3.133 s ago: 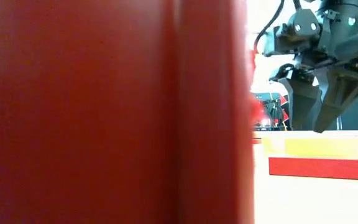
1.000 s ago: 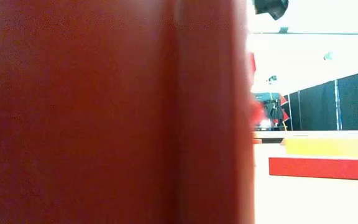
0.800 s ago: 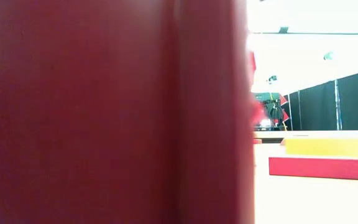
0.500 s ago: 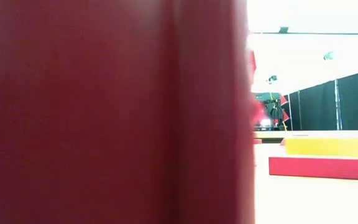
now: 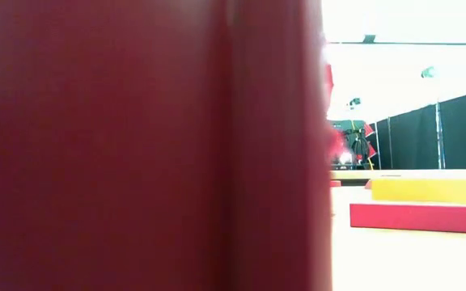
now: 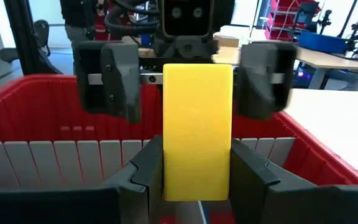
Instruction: Sort blocks
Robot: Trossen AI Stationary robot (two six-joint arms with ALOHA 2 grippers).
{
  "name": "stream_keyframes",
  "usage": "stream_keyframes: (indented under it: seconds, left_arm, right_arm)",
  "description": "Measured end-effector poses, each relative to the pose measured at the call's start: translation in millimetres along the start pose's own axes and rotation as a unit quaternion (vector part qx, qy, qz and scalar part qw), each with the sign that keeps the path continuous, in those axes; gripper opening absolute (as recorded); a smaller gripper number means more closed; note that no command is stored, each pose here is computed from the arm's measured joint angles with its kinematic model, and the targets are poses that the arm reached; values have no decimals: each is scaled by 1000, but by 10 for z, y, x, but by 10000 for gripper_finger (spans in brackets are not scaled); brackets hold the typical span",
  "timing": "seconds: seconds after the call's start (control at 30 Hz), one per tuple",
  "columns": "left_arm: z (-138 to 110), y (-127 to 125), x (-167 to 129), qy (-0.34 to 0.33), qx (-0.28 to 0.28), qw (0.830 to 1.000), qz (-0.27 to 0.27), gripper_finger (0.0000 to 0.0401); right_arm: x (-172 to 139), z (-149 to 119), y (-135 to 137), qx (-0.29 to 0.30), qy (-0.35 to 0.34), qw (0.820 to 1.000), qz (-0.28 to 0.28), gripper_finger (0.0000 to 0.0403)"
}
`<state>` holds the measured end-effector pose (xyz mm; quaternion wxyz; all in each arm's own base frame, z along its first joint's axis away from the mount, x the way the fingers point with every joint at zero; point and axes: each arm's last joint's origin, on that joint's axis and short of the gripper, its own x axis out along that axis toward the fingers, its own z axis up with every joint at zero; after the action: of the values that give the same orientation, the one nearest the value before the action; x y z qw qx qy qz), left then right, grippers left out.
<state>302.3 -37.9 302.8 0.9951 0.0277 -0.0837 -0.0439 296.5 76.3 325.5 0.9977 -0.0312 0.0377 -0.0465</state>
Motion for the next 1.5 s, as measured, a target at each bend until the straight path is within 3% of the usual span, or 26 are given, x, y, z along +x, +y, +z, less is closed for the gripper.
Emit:
stream_keyframes:
  seconds: [0.33, 0.43, 0.57, 0.77, 0.83, 1.0, 1.23, 1.4, 1.5]
  left_arm:
    - [-19, 30, 271, 3, 9, 1000, 6, 304]
    - [-19, 28, 279, 5, 10, 1000, 5, 253]
    - [-31, 24, 277, 11, 9, 1000, 1, 118]
    - [-7, 27, 236, 31, 13, 999, 1, 111]
    - [30, 33, 198, 43, 15, 999, 5, 111]
    - [207, 70, -35, 96, 43, 993, 60, 111]
    - [512, 99, -609, 183, 46, 967, 171, 111]
    - [515, 150, -1021, 255, 23, 922, 291, 111]
    - [480, 174, -1190, 283, -11, 901, 328, 111]
  right_arm:
    - [26, -38, 13, -2, 9, 1000, 1, 111]
    - [27, -39, 14, -2, 9, 1000, 0, 111]
    - [28, -47, 9, -7, 12, 1000, -2, 111]
    - [33, -54, 11, -8, 13, 1000, -2, 111]
    - [38, -57, 11, -8, 13, 1000, -2, 127]
    - [8, -11, 14, 4, 2, 1000, 4, 227]
    - [-21, -4, 1, 1, 8, 1000, 1, 294]
    - [-26, -16, -1, -1, 16, 1000, 1, 294]
    - [-26, -20, -2, -2, 18, 1000, 0, 283]
